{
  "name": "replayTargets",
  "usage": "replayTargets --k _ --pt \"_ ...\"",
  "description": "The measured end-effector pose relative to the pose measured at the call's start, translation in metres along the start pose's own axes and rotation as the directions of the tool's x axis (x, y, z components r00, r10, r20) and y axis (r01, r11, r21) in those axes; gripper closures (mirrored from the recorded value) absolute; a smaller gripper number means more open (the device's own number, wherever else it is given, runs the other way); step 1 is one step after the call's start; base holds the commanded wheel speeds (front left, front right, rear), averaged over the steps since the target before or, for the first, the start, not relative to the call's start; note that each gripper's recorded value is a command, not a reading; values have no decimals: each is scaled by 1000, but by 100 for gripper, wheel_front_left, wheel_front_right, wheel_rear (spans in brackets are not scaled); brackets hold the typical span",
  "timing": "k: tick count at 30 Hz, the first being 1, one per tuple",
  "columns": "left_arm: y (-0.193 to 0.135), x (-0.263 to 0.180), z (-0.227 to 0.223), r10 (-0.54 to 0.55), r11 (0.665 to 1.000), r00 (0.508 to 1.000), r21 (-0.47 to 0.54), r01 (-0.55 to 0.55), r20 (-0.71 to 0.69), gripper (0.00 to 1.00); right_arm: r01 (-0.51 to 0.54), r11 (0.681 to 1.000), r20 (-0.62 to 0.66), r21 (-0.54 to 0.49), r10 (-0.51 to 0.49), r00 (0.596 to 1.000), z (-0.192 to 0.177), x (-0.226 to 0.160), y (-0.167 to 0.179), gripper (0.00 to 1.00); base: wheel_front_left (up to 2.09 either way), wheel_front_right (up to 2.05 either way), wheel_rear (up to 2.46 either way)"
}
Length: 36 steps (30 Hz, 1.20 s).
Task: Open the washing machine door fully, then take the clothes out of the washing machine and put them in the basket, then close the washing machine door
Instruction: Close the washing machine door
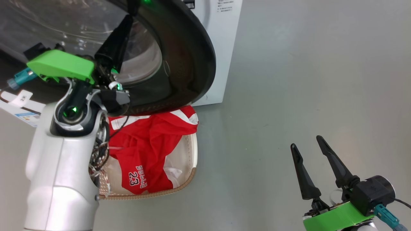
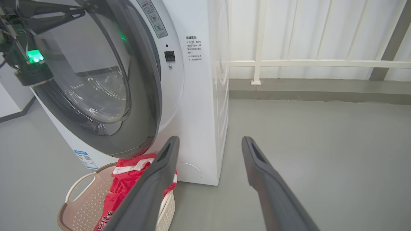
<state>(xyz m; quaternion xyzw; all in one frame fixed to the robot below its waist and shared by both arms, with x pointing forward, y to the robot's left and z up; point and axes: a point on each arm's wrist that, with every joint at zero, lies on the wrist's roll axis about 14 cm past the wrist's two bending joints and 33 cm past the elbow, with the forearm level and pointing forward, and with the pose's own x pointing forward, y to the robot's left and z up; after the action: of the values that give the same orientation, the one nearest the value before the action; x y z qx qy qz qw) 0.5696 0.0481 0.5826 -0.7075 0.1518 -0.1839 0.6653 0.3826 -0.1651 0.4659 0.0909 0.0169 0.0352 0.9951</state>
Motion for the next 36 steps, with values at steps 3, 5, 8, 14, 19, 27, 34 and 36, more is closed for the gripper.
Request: replayTargets --k 3,5,8,14,19,27,34,36 --pt "5 5 2 2 1000 1000 -17 -2 3 100 10 1000 -6 -2 -10 1000 -2 -1 -3 0 0 0 0" --pt "7 8 3 2 1000 1000 -26 -2 6 100 14 1000 -9 -2 -14 1000 -2 -2 -4 0 0 0 0" --pt "10 11 3 4 1000 1000 -31 -3 8 100 20 1000 -10 -4 -20 1000 -3 -3 -6 0 0 0 0" --pt "9 12 4 -2 1000 1000 -29 3 9 100 21 1000 -6 -4 -21 1000 -1 -3 -6 0 0 0 0" --pt "6 10 4 -8 1000 1000 -23 8 10 100 14 1000 1 -5 -14 1000 1 -3 -4 0 0 0 0" --pt "-15 0 11 -66 998 997 -6 67 45 100 -8 1000 14 -1 8 1000 5 -1 3 0 0 0 0" --pt "-14 -27 28 -56 994 989 -88 68 134 88 -30 1000 28 3 30 999 9 0 10 0 0 0 0" --pt "-13 -36 33 -51 992 984 -104 70 169 72 -35 999 32 4 34 999 10 0 11 0 0 0 0"
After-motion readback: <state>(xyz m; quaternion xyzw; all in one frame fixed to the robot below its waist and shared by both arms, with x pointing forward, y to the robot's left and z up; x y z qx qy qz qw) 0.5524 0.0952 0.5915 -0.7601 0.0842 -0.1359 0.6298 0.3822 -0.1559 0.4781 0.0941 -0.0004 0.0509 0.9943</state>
